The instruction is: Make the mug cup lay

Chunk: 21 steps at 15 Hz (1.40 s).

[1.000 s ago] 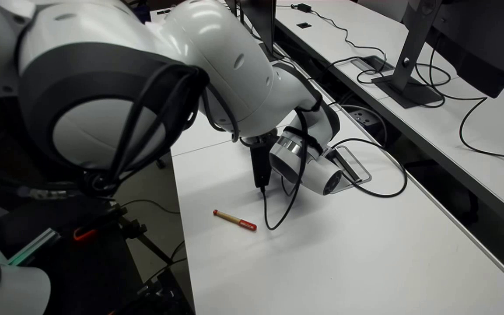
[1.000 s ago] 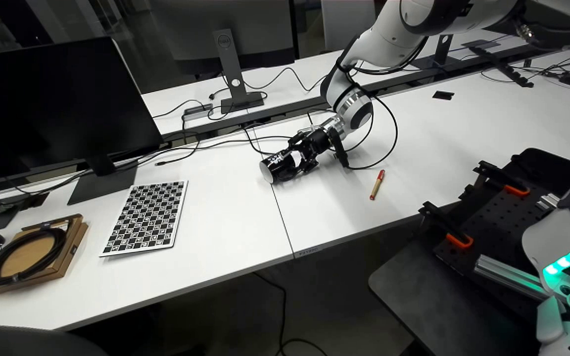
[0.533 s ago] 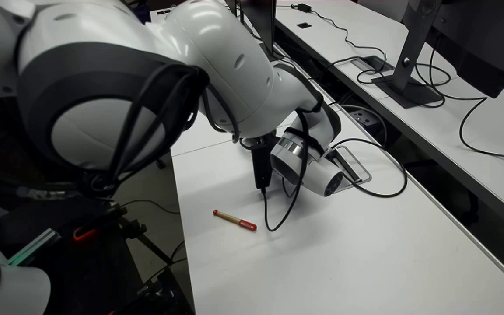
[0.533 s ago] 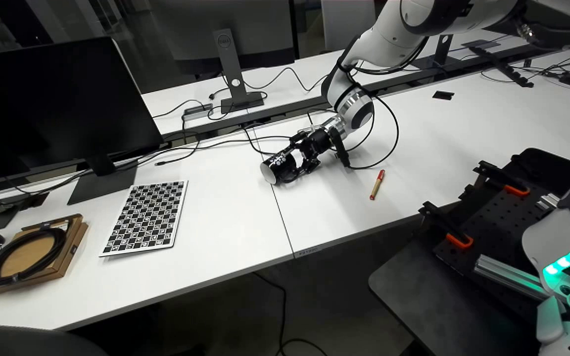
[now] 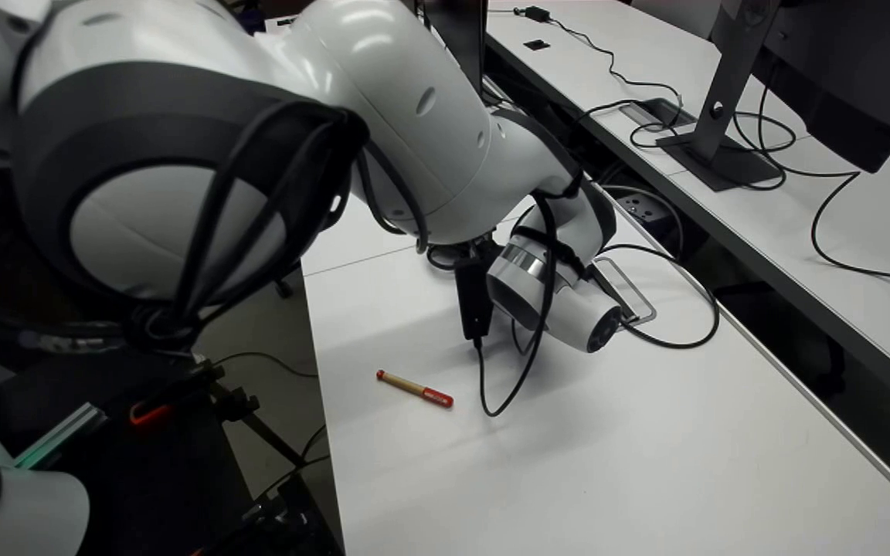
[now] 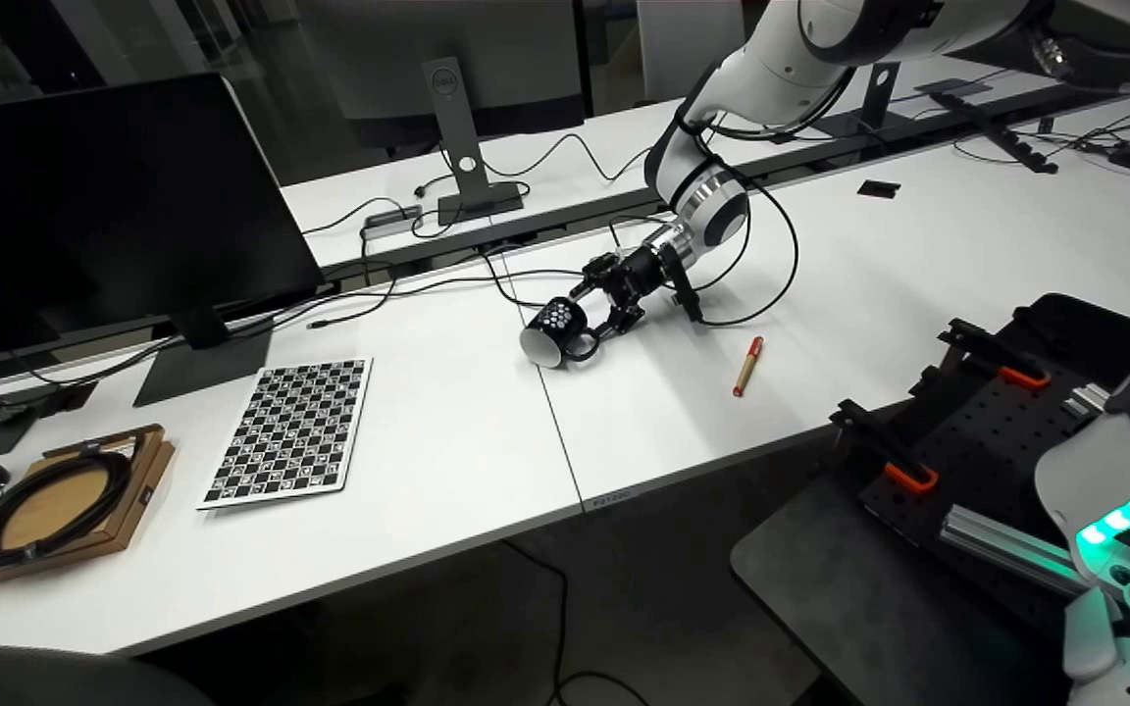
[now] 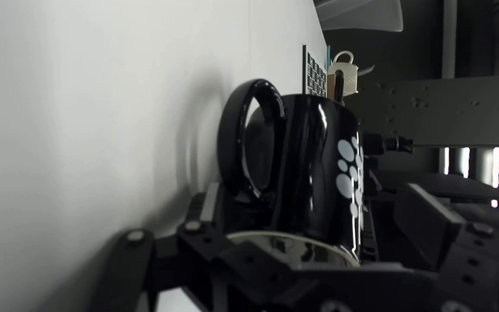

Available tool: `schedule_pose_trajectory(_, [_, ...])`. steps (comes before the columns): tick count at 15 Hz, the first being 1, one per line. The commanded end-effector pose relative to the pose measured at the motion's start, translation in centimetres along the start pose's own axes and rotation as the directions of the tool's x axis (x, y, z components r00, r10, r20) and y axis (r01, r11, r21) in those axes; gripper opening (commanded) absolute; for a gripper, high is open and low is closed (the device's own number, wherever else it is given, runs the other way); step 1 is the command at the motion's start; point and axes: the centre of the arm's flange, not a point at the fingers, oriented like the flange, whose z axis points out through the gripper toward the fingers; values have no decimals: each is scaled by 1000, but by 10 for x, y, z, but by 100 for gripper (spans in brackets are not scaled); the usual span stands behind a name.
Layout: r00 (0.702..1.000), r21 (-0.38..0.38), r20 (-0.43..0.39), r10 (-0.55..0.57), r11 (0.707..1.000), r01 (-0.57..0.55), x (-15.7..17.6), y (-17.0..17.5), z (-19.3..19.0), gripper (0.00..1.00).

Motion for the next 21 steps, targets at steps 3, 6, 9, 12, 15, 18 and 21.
schedule_pose_trajectory(3, [999,-59,-39,-5,998,3,3,-14,-15,100])
schedule_pose_trajectory(6, [998,-80,-61,-14,997,9,7,-19,-19,100])
schedule_pose_trajectory(9, [997,-98,-76,-26,995,18,10,-25,-22,100])
schedule_pose_trajectory(12, [995,-115,-87,-39,993,29,11,-34,-25,100])
schedule_pose_trajectory(15, [993,-136,-101,-57,990,43,15,-46,-28,100])
schedule_pose_trajectory(18, [988,-183,-116,-98,980,75,16,-67,-35,100])
schedule_pose_trajectory(21, [981,-236,-133,-140,966,106,17,-90,-40,100])
